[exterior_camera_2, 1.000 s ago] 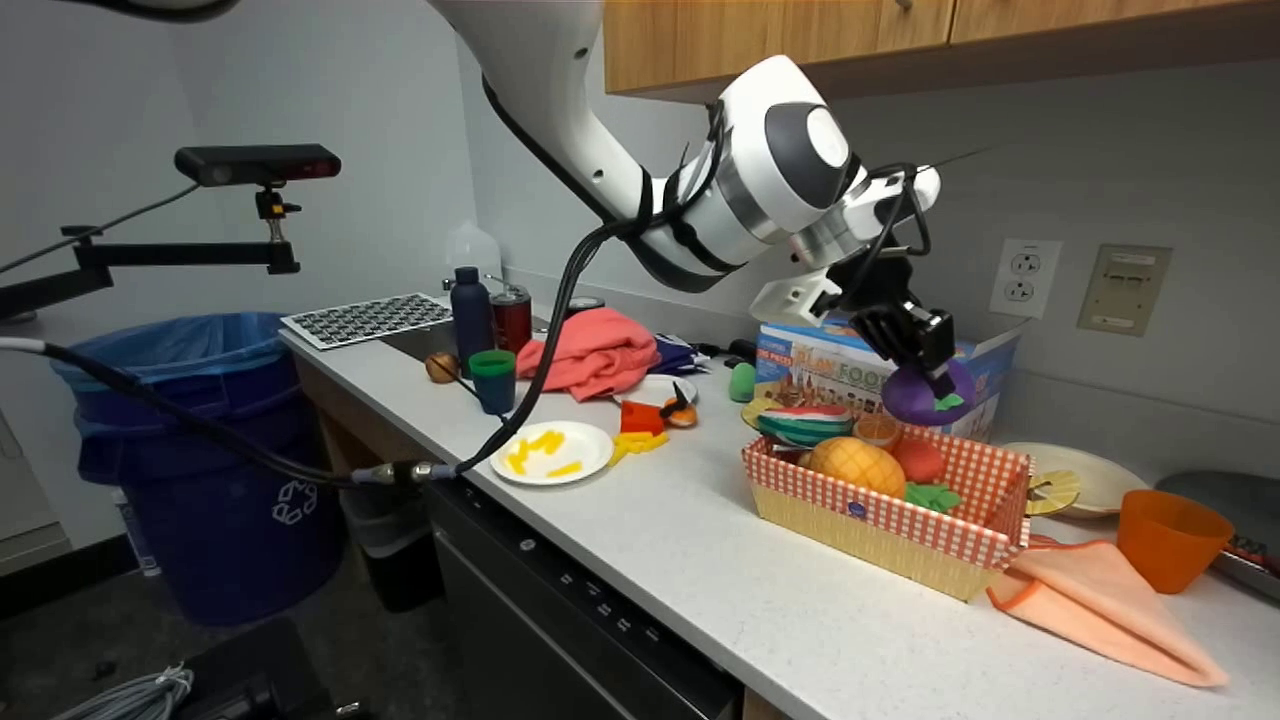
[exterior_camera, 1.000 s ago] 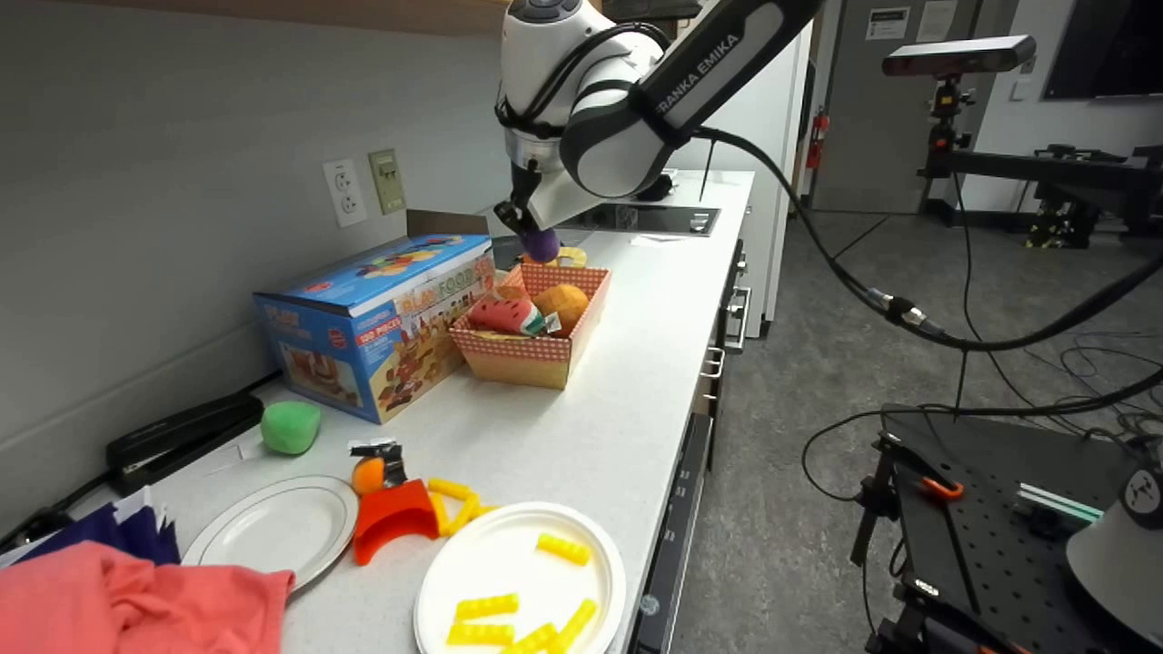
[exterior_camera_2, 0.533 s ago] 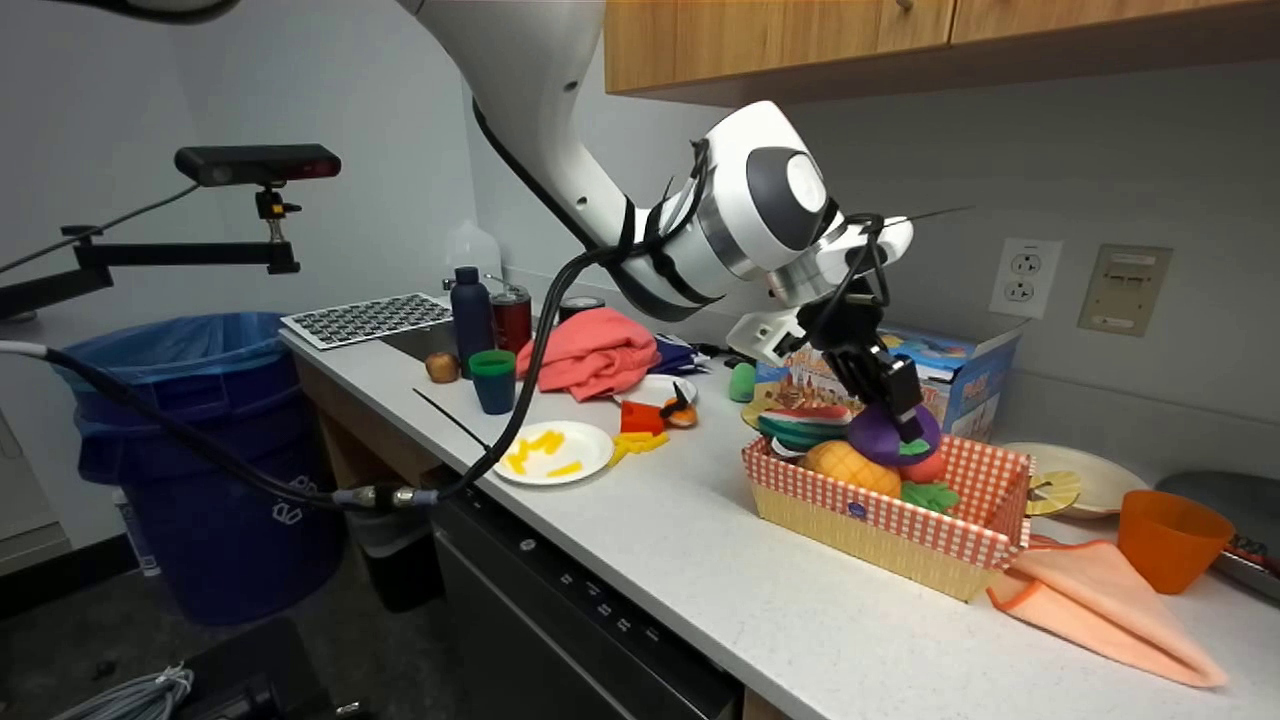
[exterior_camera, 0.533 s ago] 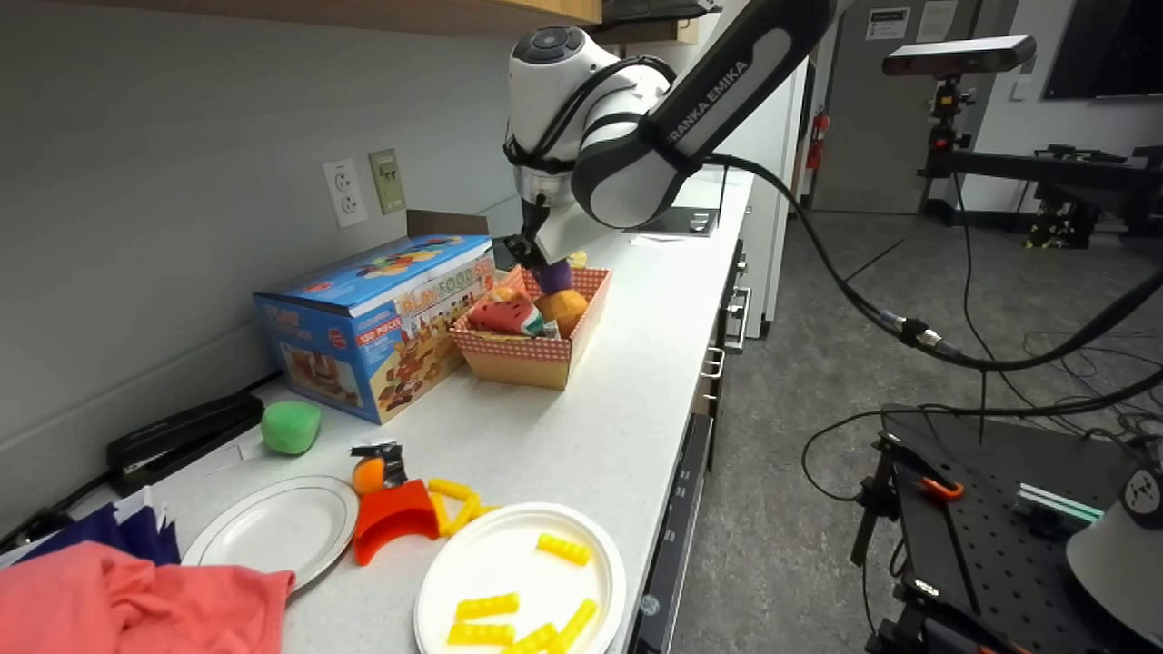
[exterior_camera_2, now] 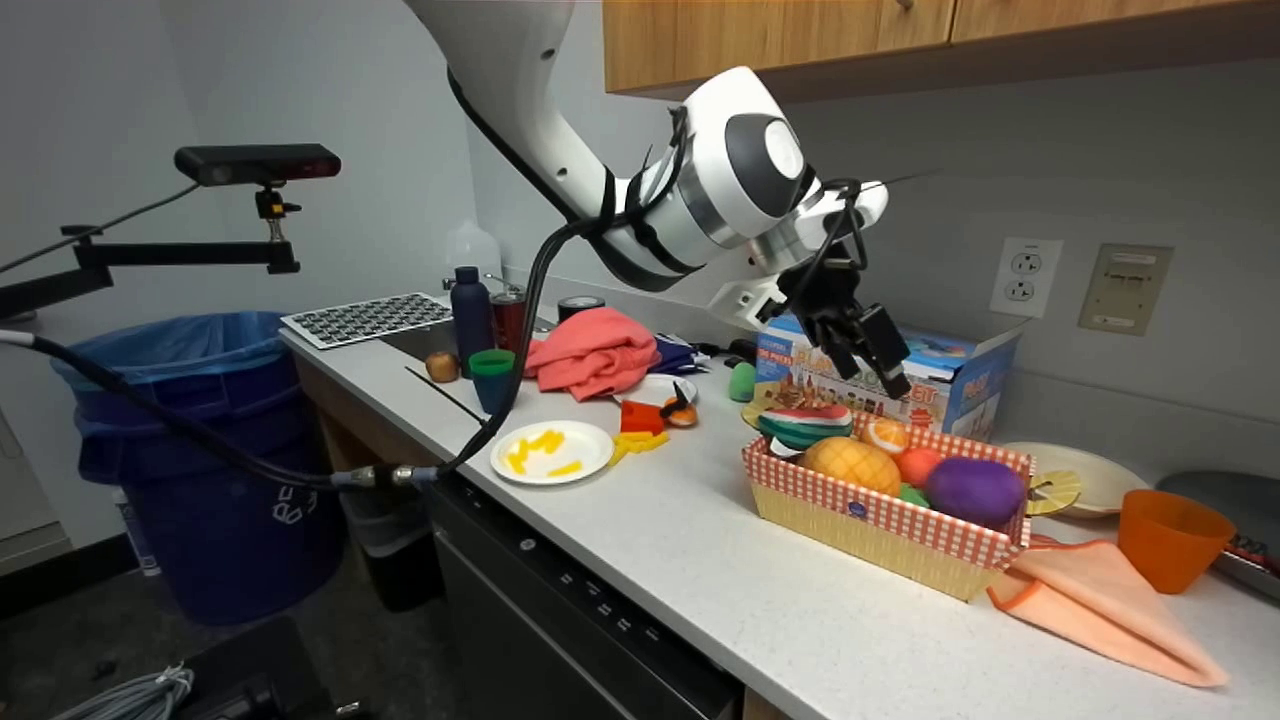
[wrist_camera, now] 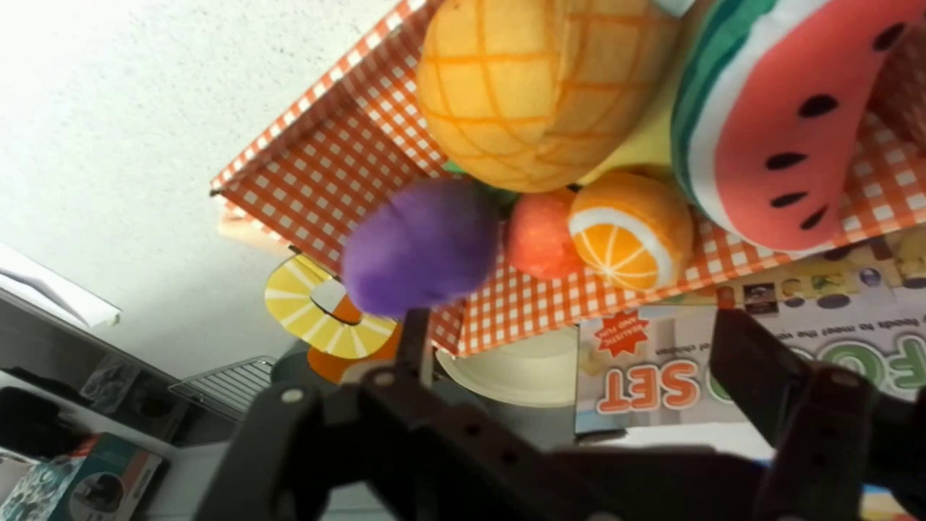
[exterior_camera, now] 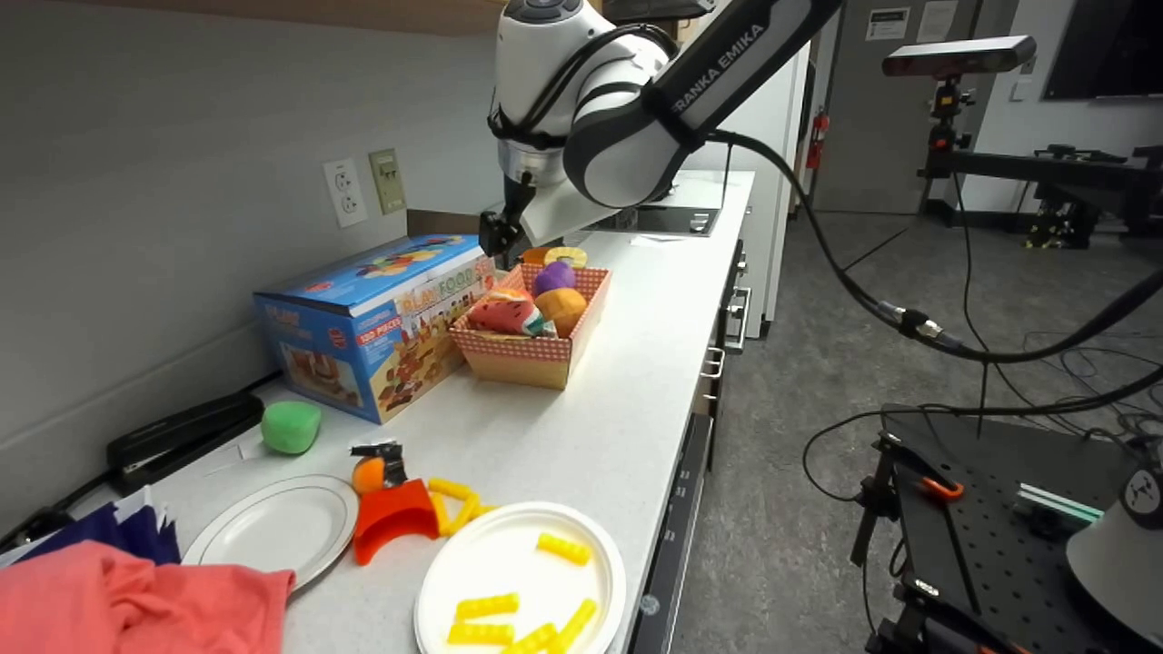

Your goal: Put the plush toys inside the basket

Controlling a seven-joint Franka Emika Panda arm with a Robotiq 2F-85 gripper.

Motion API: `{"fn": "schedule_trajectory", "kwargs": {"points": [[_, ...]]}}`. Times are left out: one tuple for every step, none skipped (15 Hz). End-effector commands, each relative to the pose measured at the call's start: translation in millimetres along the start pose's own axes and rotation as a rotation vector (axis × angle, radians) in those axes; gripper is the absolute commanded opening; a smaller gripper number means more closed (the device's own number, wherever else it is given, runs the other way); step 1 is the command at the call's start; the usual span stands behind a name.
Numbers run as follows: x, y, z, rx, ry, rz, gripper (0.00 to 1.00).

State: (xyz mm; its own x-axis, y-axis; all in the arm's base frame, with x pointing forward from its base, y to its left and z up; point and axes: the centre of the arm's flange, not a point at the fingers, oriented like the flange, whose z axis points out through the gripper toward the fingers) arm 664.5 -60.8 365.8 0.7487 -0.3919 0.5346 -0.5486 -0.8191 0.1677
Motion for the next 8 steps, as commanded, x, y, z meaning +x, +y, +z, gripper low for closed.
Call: {"fn": "schedule_trajectory", "kwargs": {"points": [[-6.5,0.2,-47.5,0.046,0.021,-0.058,1.00],[-6.7,0.2,-58.2,0.069,0.024,-0.062,1.00],[-8.0,1.1,-66.7,0.083,0.026,-0.065,1.00],[-10.9,4.2,-76.8,0.098,0.018,-0.069,1.00],[-13.9,7.2,-85.7,0.114,0.012,-0.077,1.00],[-18.9,12.0,-93.5,0.122,0.006,-0.083,1.00],[-23.2,15.8,-99.9,0.135,-0.003,-0.087,1.00],[-27.6,19.3,-105.7,0.150,-0.008,-0.091,1.00]]}}
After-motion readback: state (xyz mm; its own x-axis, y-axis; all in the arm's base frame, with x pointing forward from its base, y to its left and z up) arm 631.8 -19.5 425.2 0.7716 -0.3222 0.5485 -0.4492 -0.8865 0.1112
